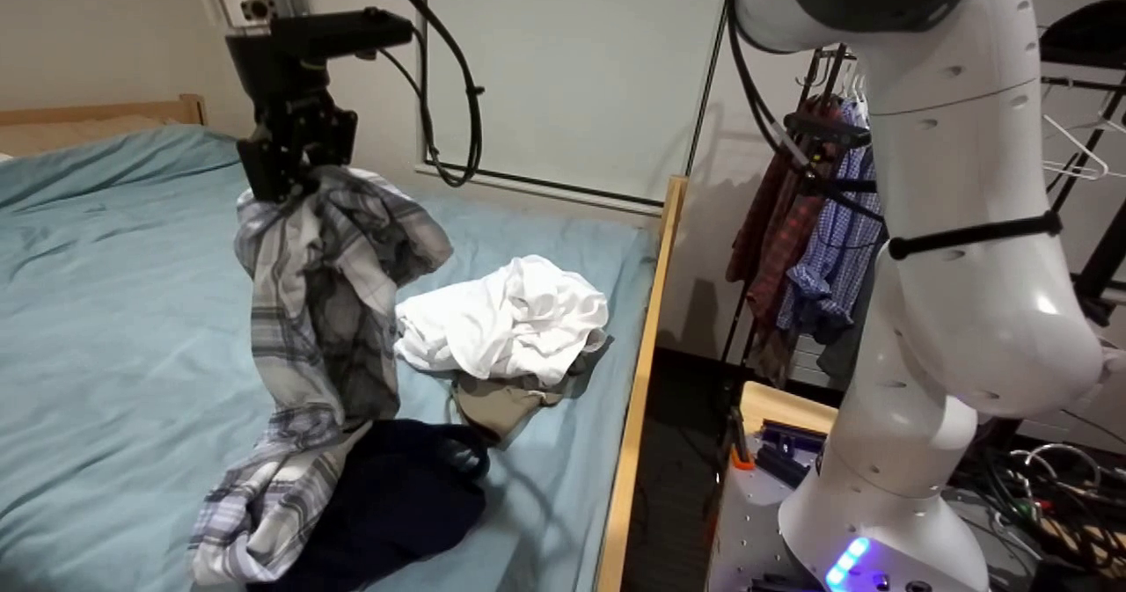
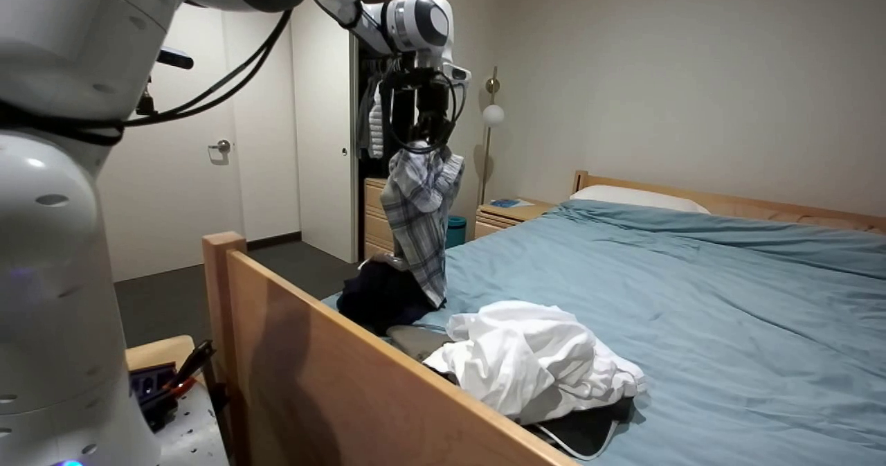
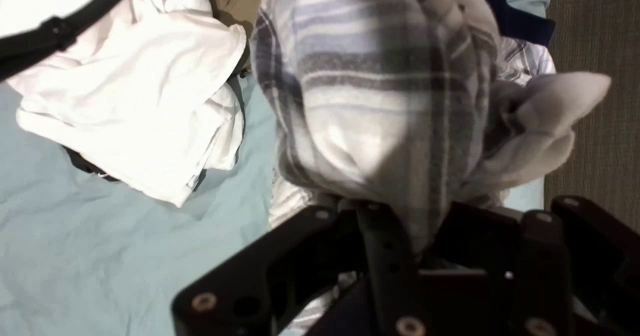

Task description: Move the blue and checked clothes to the left

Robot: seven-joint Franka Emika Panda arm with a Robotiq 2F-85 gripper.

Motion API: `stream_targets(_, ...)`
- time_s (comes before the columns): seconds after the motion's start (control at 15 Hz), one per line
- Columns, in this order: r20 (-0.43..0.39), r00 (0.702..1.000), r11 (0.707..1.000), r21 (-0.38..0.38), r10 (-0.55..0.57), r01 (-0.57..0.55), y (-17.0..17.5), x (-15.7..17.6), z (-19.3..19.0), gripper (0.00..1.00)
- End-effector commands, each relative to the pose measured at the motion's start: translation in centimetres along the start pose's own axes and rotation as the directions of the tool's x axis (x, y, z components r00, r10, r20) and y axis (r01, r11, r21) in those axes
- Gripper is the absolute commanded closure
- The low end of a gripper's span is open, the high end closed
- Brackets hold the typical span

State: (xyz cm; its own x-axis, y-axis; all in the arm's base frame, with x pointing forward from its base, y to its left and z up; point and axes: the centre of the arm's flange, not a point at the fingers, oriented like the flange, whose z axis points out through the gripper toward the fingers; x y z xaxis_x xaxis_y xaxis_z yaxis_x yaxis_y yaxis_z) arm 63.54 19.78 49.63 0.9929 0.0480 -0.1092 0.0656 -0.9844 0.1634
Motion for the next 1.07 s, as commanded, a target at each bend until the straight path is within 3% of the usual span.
stream_targets(0.0,0.011,1.000,1.000,0.001,-0.002,0.002,-0.2,0.4,0.9,0.90)
stream_targets(0.2,0.012,1.000,1.000,0.003,-0.004,0.004,-0.2,0.5,1.1,0.90)
stream_targets(0.27,0.009,1.000,1.000,0.004,-0.004,0.004,-0.2,0.5,0.9,0.97)
stream_targets(0.33,0.011,1.000,1.000,-0.004,-0.025,0.025,-0.6,0.5,1.5,0.97)
stream_targets(0.4,0.020,1.000,0.999,-0.036,-0.006,0.007,-1.1,0.6,2.8,0.97)
stream_targets(0.73,0.066,0.993,0.994,-0.041,-0.096,0.098,-5.5,-1.2,11.6,0.97)
stream_targets(1.0,0.104,0.984,0.989,0.056,-0.144,0.139,-7.5,-1.1,19.1,0.97)
